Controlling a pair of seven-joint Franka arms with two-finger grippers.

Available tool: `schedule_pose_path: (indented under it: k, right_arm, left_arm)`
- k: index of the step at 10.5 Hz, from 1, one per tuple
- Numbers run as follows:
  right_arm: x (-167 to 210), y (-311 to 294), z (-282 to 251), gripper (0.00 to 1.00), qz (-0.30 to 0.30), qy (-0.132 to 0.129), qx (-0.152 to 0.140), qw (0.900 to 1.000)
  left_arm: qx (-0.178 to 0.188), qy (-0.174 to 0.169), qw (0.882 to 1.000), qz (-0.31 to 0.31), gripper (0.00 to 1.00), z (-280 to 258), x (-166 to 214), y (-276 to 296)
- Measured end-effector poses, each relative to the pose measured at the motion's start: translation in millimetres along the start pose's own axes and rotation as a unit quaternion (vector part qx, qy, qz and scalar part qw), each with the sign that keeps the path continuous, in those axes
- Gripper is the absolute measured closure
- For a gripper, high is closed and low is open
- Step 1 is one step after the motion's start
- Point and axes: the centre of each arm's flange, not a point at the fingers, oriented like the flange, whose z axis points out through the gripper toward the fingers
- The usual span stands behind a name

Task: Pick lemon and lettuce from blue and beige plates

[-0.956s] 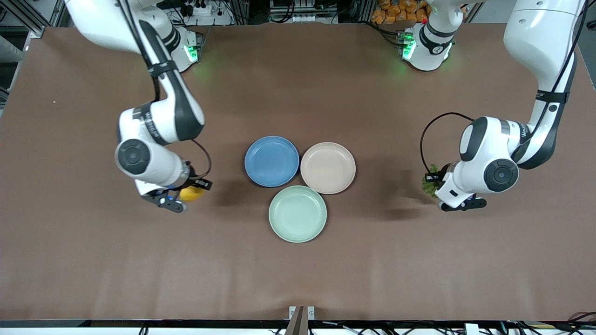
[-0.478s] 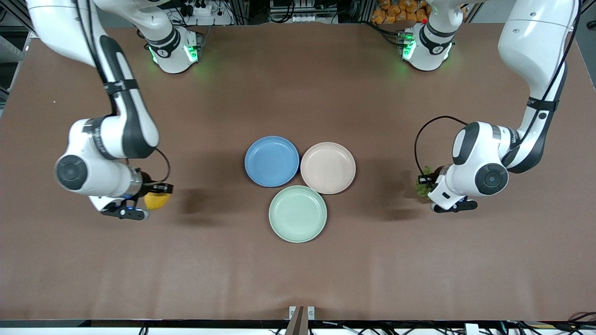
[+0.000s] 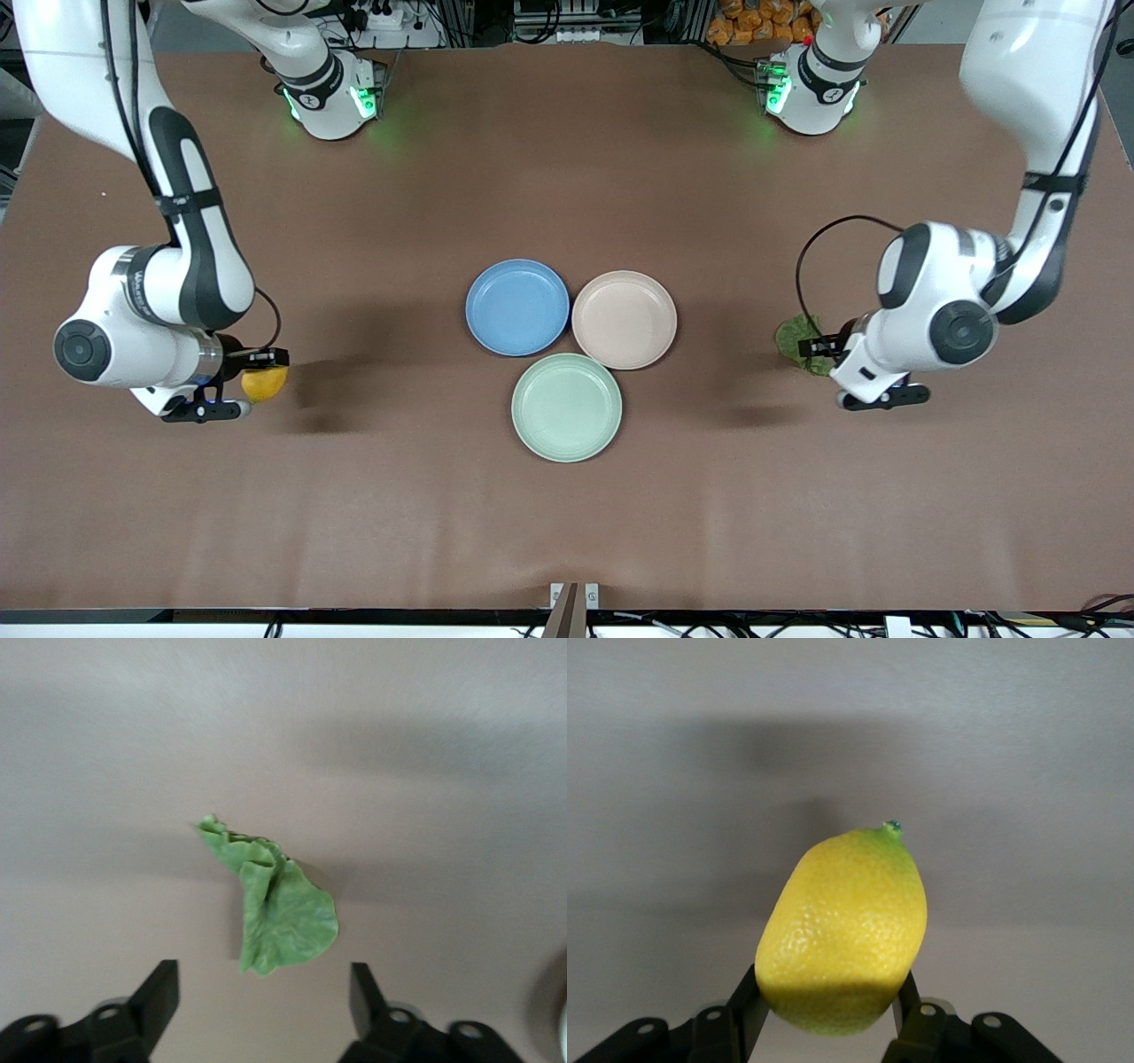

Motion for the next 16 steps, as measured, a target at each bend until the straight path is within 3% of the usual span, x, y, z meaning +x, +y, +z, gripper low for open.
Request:
schedule_pose_path:
  k: [1,4,7,8,12,16]
  right_arm:
    - [1,19,10,0.39,-0.016,0.001,0.001,1.000]
    - [1,44,24,0.39,-0.033,0.005,0.002,0.999]
    - [2,45,22,0.07,-0.040,0.008,0.001,0.999]
    - [2,47,21,0.00,-0.041,0.010,0.001,0.999]
    - [-4,59,-24,0.00,-0.035,0.023,0.006,0.999]
    - [-26,52,-115,0.00,-0.040,0.072,0.004,0.997]
  left_arm:
    - [0.003,0.015,1.000,-0.002,0.00,-31,-7,-2]
    - [0.012,0.030,0.999,-0.010,0.00,-114,-24,-11]
    - [0.010,0.052,0.999,-0.013,0.00,-160,-34,-12]
    - [0.010,0.058,0.998,-0.013,0.00,-170,-38,-14]
    - [0.016,0.075,0.997,-0.011,0.00,-206,-63,-21]
    - [0.017,0.102,0.995,-0.010,0.00,-238,-82,-27]
